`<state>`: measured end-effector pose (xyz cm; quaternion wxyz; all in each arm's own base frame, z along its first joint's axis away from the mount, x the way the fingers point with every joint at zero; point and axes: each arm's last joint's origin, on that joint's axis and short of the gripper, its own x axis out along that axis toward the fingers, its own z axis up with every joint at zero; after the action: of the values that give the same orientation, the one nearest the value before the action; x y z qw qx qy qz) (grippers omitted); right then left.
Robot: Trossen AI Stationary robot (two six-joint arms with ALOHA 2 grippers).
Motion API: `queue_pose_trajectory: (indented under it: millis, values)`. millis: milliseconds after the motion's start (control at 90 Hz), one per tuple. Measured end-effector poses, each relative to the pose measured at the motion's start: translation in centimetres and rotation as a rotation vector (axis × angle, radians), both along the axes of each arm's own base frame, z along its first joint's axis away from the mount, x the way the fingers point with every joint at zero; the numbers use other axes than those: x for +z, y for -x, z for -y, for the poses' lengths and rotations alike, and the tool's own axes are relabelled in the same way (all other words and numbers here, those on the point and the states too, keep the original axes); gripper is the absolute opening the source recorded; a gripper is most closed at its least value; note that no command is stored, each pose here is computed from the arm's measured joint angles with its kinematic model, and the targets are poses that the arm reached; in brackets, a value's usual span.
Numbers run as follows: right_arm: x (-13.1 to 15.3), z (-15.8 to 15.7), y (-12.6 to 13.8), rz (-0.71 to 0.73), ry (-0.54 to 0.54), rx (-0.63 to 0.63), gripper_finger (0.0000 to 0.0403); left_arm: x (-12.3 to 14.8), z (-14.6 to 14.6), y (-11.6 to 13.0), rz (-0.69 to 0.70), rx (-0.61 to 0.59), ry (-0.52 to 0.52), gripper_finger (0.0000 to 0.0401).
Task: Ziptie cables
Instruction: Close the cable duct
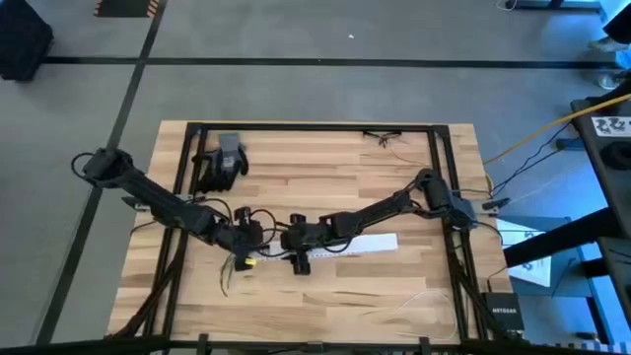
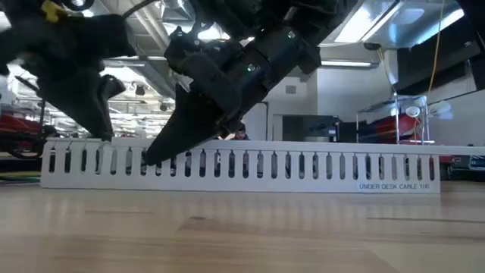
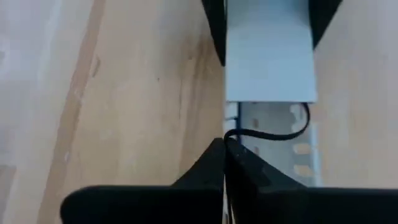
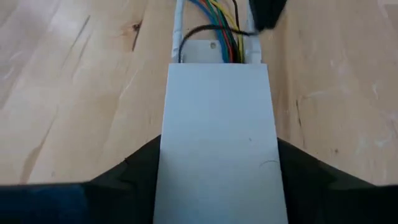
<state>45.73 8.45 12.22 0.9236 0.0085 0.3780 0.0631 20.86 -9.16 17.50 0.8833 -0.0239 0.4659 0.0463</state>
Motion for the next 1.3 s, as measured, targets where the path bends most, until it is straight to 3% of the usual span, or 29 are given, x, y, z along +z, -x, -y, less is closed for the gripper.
queue_pose_trajectory:
  millis: [211, 478, 633, 856, 1033, 1178, 1300]
  values:
    - [0.0, 0.0, 0.0, 0.000, 0.000, -0.001, 0.0229, -0.4, 0.1, 0.5, -0.031, 0.045, 0.108, 0.0000]
    - [0.0, 0.1, 0.0, 0.002, 0.003, -0.011, 0.0229, -3.1, -0.8, 2.3, -0.102, 0.225, 0.166, 0.0000]
    - [0.0, 0.1, -0.1, 0.004, 0.004, -0.008, 0.0229, -3.3, -0.7, 2.1, -0.053, 0.214, 0.193, 0.0005]
    - [0.0, 0.1, -0.1, 0.003, -0.001, -0.003, 0.0229, -3.2, -0.6, 1.9, -0.041, 0.200, 0.198, 0.0077]
    - [0.0, 0.1, -0.1, 0.007, -0.001, 0.001, 0.0229, -2.3, -0.2, 1.7, -0.100, 0.087, 0.240, 0.0137]
    - [0.0, 0.0, -0.1, 0.006, -0.001, 0.004, 0.0229, -0.2, 0.0, 1.5, -0.097, 0.054, 0.236, 0.0160]
    - [0.0, 0.1, -0.1, 0.006, -0.003, 0.000, 0.0229, 1.5, 0.1, 1.1, -0.004, 0.017, 0.232, 0.0163]
